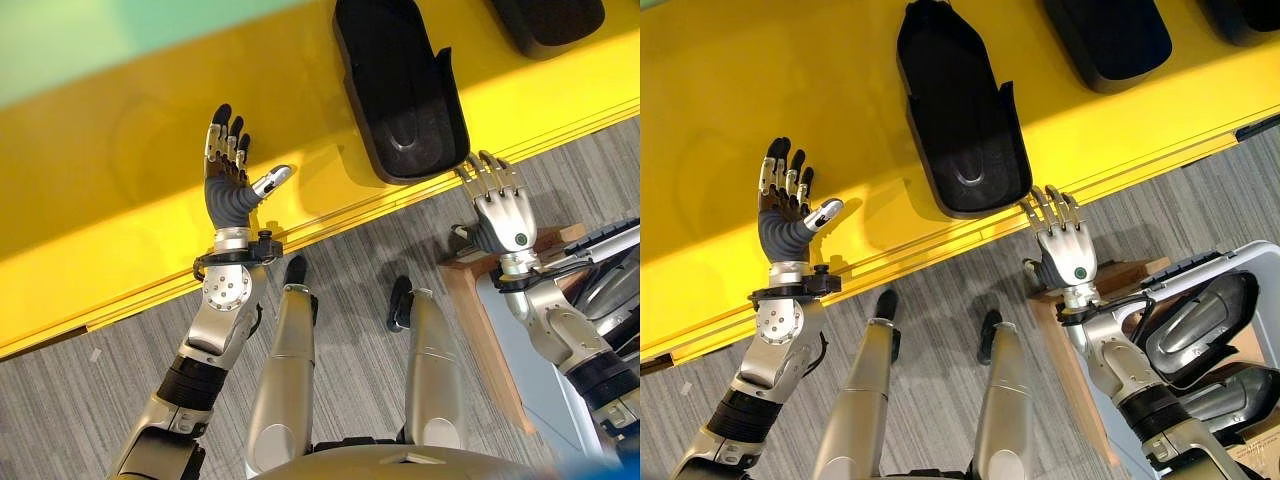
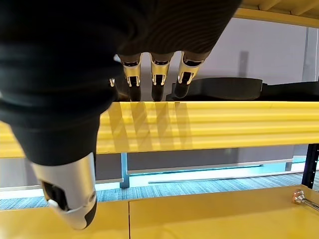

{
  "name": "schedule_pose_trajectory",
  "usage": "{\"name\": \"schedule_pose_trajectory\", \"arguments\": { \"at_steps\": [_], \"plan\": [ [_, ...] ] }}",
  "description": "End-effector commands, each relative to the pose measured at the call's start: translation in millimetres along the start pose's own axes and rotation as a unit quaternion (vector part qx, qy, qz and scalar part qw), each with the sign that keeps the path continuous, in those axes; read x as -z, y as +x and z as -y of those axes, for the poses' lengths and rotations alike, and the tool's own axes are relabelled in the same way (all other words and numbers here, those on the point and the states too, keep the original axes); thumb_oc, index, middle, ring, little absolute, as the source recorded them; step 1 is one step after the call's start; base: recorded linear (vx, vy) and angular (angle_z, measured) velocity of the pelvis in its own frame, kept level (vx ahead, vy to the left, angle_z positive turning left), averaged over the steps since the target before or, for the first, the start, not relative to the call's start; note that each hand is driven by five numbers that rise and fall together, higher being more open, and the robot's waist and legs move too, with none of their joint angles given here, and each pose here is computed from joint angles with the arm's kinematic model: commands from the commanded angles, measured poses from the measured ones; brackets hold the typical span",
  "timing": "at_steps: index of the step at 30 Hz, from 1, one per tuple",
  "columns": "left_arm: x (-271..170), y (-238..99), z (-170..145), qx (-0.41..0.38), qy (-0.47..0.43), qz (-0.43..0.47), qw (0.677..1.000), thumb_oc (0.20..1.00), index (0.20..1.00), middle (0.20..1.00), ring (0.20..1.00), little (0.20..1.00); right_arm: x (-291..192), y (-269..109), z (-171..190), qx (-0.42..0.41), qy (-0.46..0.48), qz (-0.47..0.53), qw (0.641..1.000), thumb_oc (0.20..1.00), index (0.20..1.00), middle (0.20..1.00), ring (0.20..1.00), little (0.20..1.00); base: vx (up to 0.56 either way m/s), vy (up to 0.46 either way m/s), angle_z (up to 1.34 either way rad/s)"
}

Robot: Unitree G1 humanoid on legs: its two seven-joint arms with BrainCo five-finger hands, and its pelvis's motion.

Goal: Move parts from the plastic box to the shelf.

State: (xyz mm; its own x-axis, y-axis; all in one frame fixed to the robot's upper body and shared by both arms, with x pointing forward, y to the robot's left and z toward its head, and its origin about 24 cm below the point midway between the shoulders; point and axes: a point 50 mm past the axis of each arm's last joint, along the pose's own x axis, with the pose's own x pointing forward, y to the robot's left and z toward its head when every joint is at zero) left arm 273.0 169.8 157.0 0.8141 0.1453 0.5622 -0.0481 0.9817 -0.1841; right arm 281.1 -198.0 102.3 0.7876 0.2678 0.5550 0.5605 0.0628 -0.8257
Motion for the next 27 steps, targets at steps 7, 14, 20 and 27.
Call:
{"name": "schedule_pose_trajectory", "arguments": {
  "at_steps": [7, 14, 20, 27],
  "plan": [
    [-8.5, -0.1, 2.1, 0.01, -0.011, 0.03, 0.999, 1.0, 1.0, 1.0, 1.0, 1.0, -22.8, 16.4, 3.1, 0.02, 0.048, 0.049, 0.997, 1.0, 1.0, 1.0, 1.0, 1.0, 0.0, 0.0, 0.0],
    [-8.9, 1.8, 6.0, 0.011, -0.027, 0.031, 0.999, 1.0, 1.0, 1.0, 1.0, 1.0, -39.8, 51.2, 17.9, 0.08, 0.081, 0.062, 0.992, 1.0, 1.0, 1.0, 1.0, 1.0, 0.0, 0.003, 0.02],
    [-9.6, 3.1, 9.5, 0.015, -0.038, 0.031, 0.999, 1.0, 1.0, 1.0, 1.0, 1.0, -47.8, 79.7, 31.7, 0.128, 0.11, 0.053, 0.984, 1.0, 1.0, 1.0, 1.0, 1.0, 0.0, 0.002, 0.03],
    [-10.7, 3.0, 8.0, 0.013, -0.047, 0.031, 0.998, 1.0, 1.0, 1.0, 1.0, 1.0, -41.6, 103.0, 51.2, 0.183, 0.115, 0.031, 0.976, 1.0, 1.0, 1.0, 1.0, 1.0, 0.0, 0.001, 0.03]
  ]
}}
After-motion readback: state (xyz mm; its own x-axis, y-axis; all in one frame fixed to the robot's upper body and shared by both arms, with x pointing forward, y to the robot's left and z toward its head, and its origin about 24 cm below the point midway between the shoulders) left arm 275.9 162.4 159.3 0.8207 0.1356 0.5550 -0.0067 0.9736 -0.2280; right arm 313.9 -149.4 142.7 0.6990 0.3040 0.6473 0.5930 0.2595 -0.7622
